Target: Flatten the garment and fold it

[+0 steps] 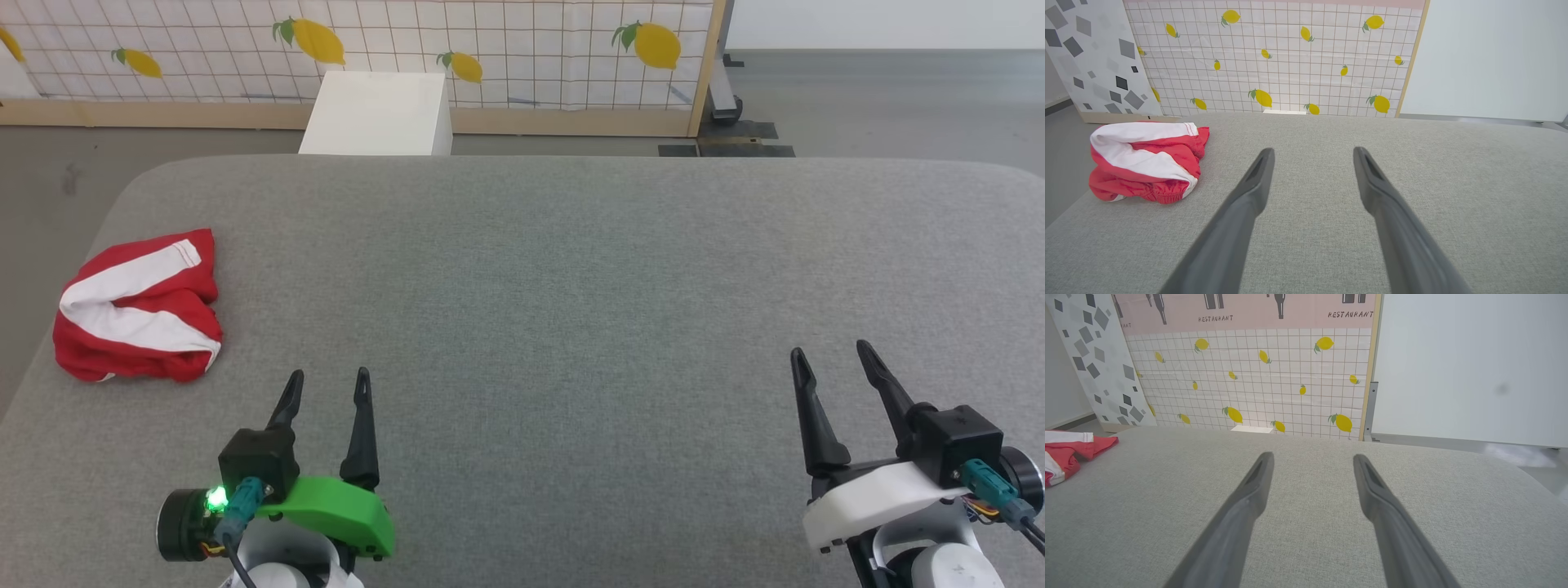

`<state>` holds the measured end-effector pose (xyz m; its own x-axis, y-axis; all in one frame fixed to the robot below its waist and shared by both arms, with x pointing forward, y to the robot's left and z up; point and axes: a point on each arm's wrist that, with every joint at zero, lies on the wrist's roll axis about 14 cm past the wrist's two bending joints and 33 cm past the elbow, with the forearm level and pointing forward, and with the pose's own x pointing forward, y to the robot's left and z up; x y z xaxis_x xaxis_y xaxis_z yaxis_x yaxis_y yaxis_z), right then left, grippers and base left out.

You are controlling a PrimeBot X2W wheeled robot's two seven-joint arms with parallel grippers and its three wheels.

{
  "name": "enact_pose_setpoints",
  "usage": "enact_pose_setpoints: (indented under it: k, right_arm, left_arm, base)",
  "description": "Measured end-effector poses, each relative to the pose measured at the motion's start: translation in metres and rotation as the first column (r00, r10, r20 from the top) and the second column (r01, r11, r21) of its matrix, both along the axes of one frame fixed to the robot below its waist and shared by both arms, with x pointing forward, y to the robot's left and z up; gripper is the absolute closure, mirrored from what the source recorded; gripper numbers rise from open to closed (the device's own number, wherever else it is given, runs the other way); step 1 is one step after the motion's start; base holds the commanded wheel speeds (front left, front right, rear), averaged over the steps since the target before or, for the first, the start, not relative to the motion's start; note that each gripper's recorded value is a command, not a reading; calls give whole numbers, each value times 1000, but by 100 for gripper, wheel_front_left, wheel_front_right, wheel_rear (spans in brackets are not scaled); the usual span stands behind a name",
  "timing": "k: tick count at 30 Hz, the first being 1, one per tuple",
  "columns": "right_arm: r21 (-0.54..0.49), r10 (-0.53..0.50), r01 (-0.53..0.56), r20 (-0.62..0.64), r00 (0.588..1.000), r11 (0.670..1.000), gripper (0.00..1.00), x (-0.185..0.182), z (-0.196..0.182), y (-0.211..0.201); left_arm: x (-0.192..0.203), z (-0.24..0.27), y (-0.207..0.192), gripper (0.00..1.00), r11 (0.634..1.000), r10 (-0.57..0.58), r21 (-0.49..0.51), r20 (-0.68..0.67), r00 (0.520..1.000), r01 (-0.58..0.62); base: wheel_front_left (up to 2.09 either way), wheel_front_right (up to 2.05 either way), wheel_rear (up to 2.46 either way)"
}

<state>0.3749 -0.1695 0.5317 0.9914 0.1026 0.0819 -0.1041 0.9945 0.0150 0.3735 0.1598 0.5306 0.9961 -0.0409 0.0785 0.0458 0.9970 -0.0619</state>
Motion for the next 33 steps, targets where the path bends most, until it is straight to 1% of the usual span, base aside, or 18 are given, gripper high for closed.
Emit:
enact_pose_setpoints:
  k: [7,12,21,24,33]
  right_arm:
    - [4,10,-10,8,1000,1000,0,4,0,4]
    - [6,46,-46,14,999,999,0,11,1,16]
    - [16,141,-141,18,990,990,0,24,-1,50]
    - [19,173,-174,20,985,985,0,29,-2,62]
    - [25,297,-298,21,955,954,0,39,-5,109]
  left_arm:
    - [-2,0,4,0,1000,18,-5,7,1000,-18]
    - [-8,2,17,0,998,59,-9,18,998,-59]
    - [-26,1,49,0,987,163,-6,25,986,-162]
    - [-33,1,60,0,980,198,-20,25,980,-198]
    - [-62,2,97,0,947,323,-18,35,946,-322]
  base:
    - [0,0,0]
    - [0,0,0]
    - [0,0,0]
    - [0,0,0]
    - [0,0,0]
